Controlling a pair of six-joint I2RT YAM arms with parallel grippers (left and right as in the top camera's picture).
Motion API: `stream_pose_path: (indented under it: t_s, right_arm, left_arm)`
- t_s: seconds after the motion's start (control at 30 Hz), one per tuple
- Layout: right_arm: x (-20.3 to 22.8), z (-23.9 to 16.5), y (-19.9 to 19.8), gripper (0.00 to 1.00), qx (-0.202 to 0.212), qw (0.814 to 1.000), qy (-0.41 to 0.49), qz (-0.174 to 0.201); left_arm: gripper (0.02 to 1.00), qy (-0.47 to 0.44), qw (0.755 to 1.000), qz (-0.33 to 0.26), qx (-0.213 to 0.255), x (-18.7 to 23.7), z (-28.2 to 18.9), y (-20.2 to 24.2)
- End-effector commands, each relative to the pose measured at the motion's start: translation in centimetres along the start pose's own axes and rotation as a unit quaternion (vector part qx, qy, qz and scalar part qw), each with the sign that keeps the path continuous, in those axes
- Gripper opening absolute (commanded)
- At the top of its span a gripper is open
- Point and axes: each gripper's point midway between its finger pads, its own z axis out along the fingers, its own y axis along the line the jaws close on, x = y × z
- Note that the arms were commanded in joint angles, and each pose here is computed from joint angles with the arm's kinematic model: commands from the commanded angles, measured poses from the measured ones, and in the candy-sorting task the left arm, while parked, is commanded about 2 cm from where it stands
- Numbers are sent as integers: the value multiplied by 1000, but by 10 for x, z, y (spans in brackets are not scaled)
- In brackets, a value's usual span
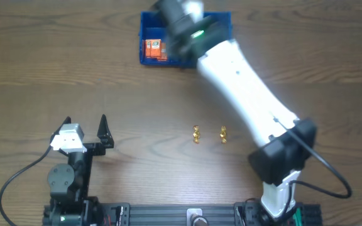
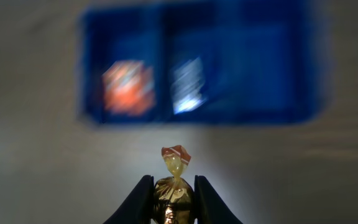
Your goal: Sort Candies Into Trays
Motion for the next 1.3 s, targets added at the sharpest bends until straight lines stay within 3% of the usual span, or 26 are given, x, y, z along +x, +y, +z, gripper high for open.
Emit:
stream_pose_path:
  t_s: [0.03, 0.37, 0.8, 1.0, 1.1, 1.23, 1.3]
  right_arm:
    - [-27, 56, -66, 176, 59, 998, 2, -37]
    - [-20, 138, -94, 178, 77, 996, 28, -26]
    - [-14, 157, -94, 211, 78, 996, 34, -27]
    - [-21, 158, -83, 595, 51, 998, 22, -38]
    - [-35, 140, -78, 652, 38, 998, 1, -42]
    - [-53, 73, -68, 665, 16, 998, -45, -41]
    - [-40, 40, -59, 673, 2, 998, -51, -40]
  left_arm:
    - [998, 25, 1000, 3, -9, 16, 1, 5]
    - [998, 25, 1000, 3, -9, 16, 1, 5]
    - [998, 25, 1000, 3, -9, 16, 1, 5]
    - [996, 25, 1000, 3, -9, 16, 1, 5]
    - [998, 25, 1000, 3, -9, 16, 1, 5]
    - [998, 25, 1000, 3, -9, 16, 1, 5]
    - [996, 25, 1000, 3, -9, 16, 1, 5]
